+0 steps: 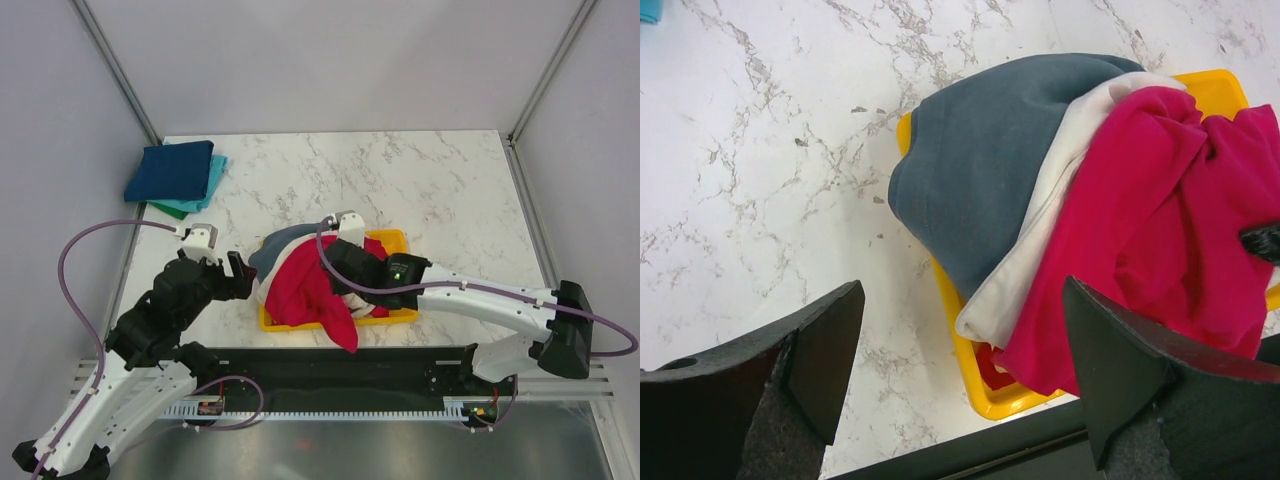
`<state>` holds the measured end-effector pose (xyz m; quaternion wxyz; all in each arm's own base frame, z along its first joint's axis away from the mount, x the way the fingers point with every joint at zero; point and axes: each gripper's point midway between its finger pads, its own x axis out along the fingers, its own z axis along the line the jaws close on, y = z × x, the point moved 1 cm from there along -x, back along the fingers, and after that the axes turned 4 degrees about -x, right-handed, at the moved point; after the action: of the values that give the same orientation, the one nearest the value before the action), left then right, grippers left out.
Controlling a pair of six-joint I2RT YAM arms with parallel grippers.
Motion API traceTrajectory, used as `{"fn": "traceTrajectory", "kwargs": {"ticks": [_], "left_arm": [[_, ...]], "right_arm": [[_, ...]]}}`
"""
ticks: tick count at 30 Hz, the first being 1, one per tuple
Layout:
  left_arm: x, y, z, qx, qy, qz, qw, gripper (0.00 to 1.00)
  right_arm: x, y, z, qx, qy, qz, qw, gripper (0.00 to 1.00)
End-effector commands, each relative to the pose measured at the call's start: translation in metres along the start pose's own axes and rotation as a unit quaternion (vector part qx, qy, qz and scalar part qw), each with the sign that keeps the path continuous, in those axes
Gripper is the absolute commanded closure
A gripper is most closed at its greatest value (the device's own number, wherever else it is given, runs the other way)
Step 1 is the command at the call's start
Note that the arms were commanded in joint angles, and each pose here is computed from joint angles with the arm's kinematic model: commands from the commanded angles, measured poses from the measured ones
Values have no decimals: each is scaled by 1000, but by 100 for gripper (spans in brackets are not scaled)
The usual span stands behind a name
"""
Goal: Fold and stack the t-shirts
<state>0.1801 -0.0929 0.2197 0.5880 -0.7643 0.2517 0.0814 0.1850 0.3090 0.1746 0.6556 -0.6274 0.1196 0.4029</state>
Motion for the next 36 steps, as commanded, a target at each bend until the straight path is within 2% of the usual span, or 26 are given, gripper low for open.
{"fn": "traceTrajectory", "kwargs": {"ticks": [1,4,5,7,10,16,20,21,24,25,26,27,29,30,31,32,34,36], "left_arm": [[0,-10,-1,6,3,-24,1000,13],[0,-11,-1,6,1,-25,1000,13],[-1,-11,-1,6,1,-26,1000,13],[-1,-12,0,5,-1,-28,1000,13],[-1,-11,2,6,-4,-28,1000,13],[0,-11,3,5,-8,-28,1000,13],[1,-11,3,6,-10,-27,1000,13],[0,-11,4,5,-11,-26,1000,13],[1,-11,4,5,-12,-27,1000,13],[1,-11,4,4,-15,-27,1000,13],[1,-11,5,5,-15,-26,1000,13],[1,-11,4,4,-14,-27,1000,13],[1,-10,5,5,-14,-26,1000,13],[1,-11,4,4,-14,-27,1000,13],[1,-11,4,5,-13,-27,1000,12],[1,-11,4,4,-14,-27,1000,13],[2,-10,4,5,-14,-24,1000,12],[3,-9,4,6,-15,-22,1000,12]], "right_arm": [[-45,-85,25,1,-29,-93,995,100],[-82,-137,20,-31,-1,-141,990,100],[-113,-174,21,-20,0,-182,983,100],[-144,-208,18,-33,1,-226,974,100],[-214,-271,8,-15,-5,-319,948,100],[-277,-328,-14,-14,32,-429,903,100],[-318,-362,-26,-16,62,-511,857,100],[-321,-366,-33,-50,100,-517,849,100],[-312,-379,-44,-65,177,-526,830,100],[-310,-388,-62,-78,220,-522,821,100],[-289,-393,-67,-92,257,-501,821,100],[-281,-400,-92,-92,309,-485,813,100],[-254,-407,-115,-94,353,-457,811,100],[-245,-411,-128,-93,362,-450,811,100],[-242,-419,-157,-47,366,-462,806,100],[-220,-424,-163,-70,345,-452,820,100],[-199,-434,-206,-24,334,-455,825,100],[-178,-434,-244,-12,344,-439,830,100]]}}
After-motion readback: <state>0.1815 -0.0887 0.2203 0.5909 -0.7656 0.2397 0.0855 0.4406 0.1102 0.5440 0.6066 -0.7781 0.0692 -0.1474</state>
